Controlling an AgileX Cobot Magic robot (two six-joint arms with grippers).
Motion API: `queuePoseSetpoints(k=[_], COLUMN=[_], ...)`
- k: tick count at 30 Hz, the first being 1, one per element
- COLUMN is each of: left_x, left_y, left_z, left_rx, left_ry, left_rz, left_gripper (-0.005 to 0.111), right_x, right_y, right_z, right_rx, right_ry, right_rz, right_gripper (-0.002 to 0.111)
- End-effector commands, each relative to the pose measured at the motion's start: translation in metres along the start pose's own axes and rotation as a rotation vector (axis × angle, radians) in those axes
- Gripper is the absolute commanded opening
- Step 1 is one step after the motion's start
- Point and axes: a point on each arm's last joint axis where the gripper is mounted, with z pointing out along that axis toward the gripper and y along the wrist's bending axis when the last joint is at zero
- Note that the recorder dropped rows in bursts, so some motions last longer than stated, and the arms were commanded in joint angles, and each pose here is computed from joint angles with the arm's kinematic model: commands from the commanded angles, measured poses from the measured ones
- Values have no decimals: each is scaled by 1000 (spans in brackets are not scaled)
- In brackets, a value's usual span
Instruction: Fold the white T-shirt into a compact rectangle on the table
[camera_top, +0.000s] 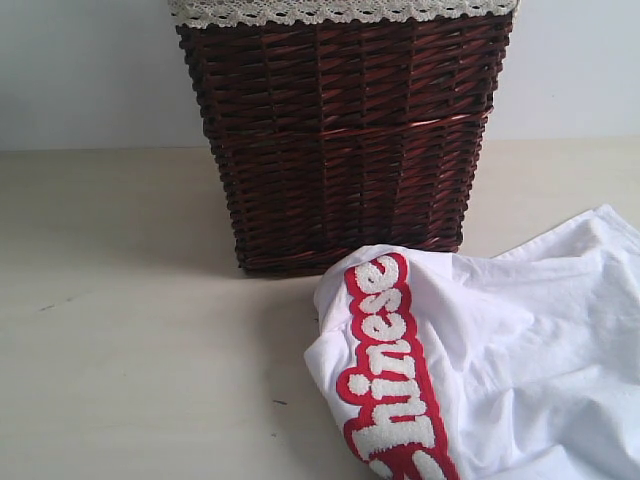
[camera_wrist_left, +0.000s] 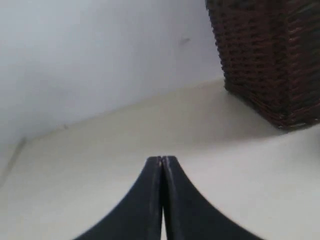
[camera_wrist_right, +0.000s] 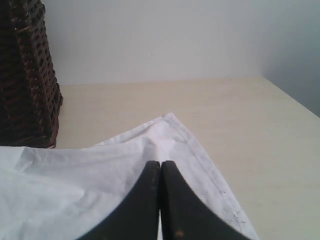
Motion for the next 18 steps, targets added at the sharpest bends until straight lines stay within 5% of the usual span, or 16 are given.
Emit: queuePoseSetpoints(k=[1, 5, 9, 13, 18], left_x=[-16, -16, -15, -21, -52], left_y=[4, 4, 4, 5, 14], left_z=[-2, -2, -2, -3, 0], left_rx=[-57, -69, -67, -66, -47], left_ry=[-176, -170, -165, -181, -231], left_rz=[195, 335, 341, 258, -40], left_gripper=[0, 0, 0, 0, 0], right_x=[0, 0, 0, 0, 0], right_y=[0, 0, 0, 0, 0], right_z=[0, 0, 0, 0, 0], right_rx=[2, 1, 1, 1, 1], right_ry=[-13, -14, -11, -11, -11], right_rz=[5, 17, 14, 12, 12], right_gripper=[0, 0, 0, 0, 0])
